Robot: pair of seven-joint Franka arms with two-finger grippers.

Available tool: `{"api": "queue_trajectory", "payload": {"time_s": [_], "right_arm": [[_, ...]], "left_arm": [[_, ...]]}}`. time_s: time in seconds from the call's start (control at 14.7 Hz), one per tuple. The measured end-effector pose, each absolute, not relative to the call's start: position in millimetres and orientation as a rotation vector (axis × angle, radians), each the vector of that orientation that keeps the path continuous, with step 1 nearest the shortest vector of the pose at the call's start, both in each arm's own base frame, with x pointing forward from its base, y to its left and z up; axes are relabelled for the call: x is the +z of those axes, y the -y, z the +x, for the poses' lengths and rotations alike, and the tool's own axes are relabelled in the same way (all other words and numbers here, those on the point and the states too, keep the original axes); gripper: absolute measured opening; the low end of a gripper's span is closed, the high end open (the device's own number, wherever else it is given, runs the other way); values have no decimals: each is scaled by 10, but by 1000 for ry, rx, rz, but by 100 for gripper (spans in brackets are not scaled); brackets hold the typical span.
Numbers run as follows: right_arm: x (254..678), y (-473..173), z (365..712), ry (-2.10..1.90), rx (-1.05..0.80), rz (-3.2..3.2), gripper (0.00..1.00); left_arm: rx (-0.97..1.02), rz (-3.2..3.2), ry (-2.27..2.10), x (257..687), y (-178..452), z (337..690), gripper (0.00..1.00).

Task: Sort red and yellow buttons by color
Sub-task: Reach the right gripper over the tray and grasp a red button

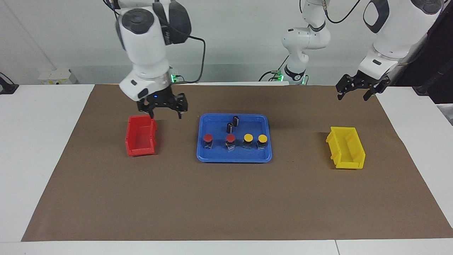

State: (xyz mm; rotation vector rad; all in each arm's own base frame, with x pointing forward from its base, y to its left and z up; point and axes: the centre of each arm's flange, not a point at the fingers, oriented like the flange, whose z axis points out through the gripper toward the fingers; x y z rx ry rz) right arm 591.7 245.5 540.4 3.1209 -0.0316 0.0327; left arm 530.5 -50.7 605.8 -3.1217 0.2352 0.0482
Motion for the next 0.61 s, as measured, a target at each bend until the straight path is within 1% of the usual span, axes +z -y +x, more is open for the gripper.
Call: {"api": "queue_trajectory", "payload": {"time_s": [0.14,0.34,0.48,0.61], "right_arm": [[4886,-2824,5823,63,80,3142,100],[4092,-2970,5578,83,78,3148,100],[3823,-2974,5466,81,68,3148,100],[3737,-2958,5436,95,65,3148,97]], "left_arm": [[48,-3121,-241,6058,530,5303,100],[51,-3122,-229,6051,539,5301,100],[58,-3122,-223,6031,532,5299,100],[64,-3122,-217,6015,519,5298,100]]}}
